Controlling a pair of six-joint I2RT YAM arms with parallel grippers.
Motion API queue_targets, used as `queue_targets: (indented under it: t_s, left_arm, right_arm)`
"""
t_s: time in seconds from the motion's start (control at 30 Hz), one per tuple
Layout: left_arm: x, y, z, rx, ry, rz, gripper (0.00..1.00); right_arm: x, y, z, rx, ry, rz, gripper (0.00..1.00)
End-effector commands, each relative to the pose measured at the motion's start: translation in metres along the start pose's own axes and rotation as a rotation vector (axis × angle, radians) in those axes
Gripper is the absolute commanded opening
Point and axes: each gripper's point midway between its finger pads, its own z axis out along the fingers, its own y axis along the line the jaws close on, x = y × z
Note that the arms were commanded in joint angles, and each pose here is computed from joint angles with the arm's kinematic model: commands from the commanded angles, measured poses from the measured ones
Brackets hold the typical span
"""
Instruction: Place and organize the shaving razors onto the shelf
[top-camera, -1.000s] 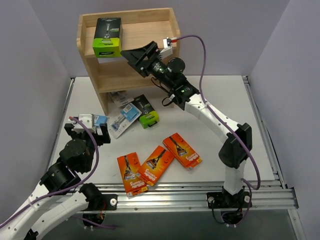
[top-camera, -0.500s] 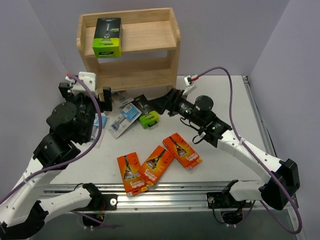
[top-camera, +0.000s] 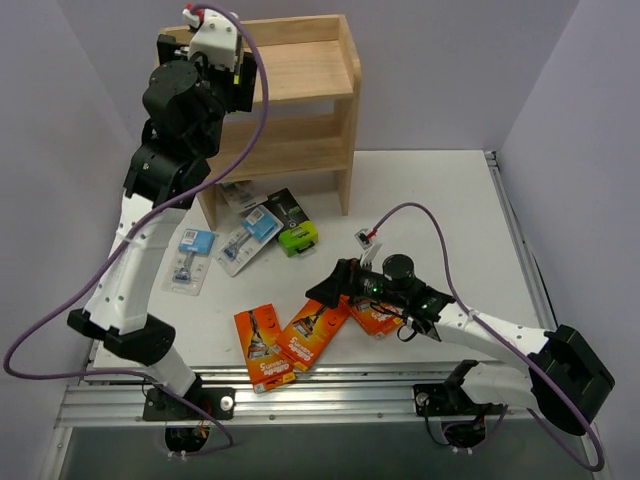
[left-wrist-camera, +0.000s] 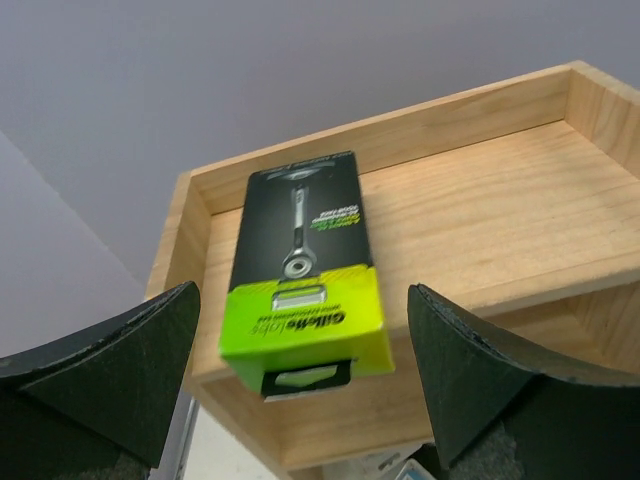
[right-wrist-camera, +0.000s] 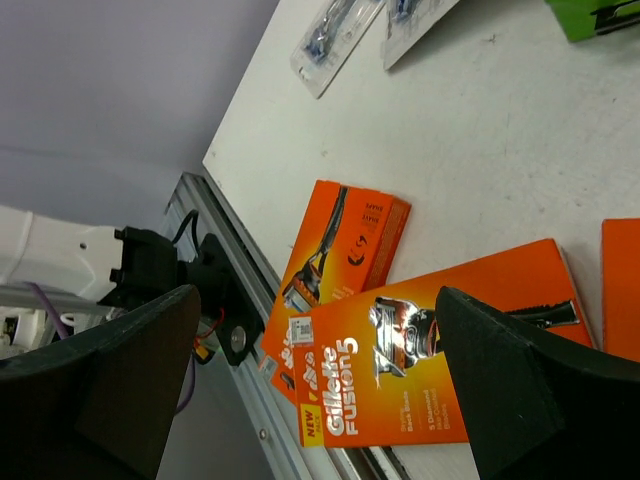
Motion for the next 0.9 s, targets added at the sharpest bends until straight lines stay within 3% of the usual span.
queue_targets:
  t_s: [0.0, 0.27, 0.47, 0.73, 0.87]
  left_arm:
    - [-0.004, -0.014, 0.019, 0.071, -0.011, 0.050, 0.94]
    - [0.011, -0.019, 0.061, 0.119, -0.009, 0.032, 0.94]
    - [0.020, -0.028, 0.084, 0.138, -0.034, 0.098, 0.94]
    - [0.056, -0.019, 0.115, 0.104, 0.019, 0.143, 0.94]
    - [0.055, -0.005, 0.125, 0.039, 0.002, 0.180, 0.94]
  right_arm:
    - [-0.009, 0.031, -0.008, -0.134, -0.042, -0.074, 1.00]
    - [0.021, 0.009, -0.008, -0.108, 0.037, -0.071, 1.00]
    - [0.035, 0.002, -0.005, -0.113, 0.086, -0.066, 1.00]
    - [0.046, -0.004, 0.003, -0.114, 0.140, -0.051, 1.00]
    - [0.051, -0.005, 0.004, -0.118, 0.160, -0.029, 1.00]
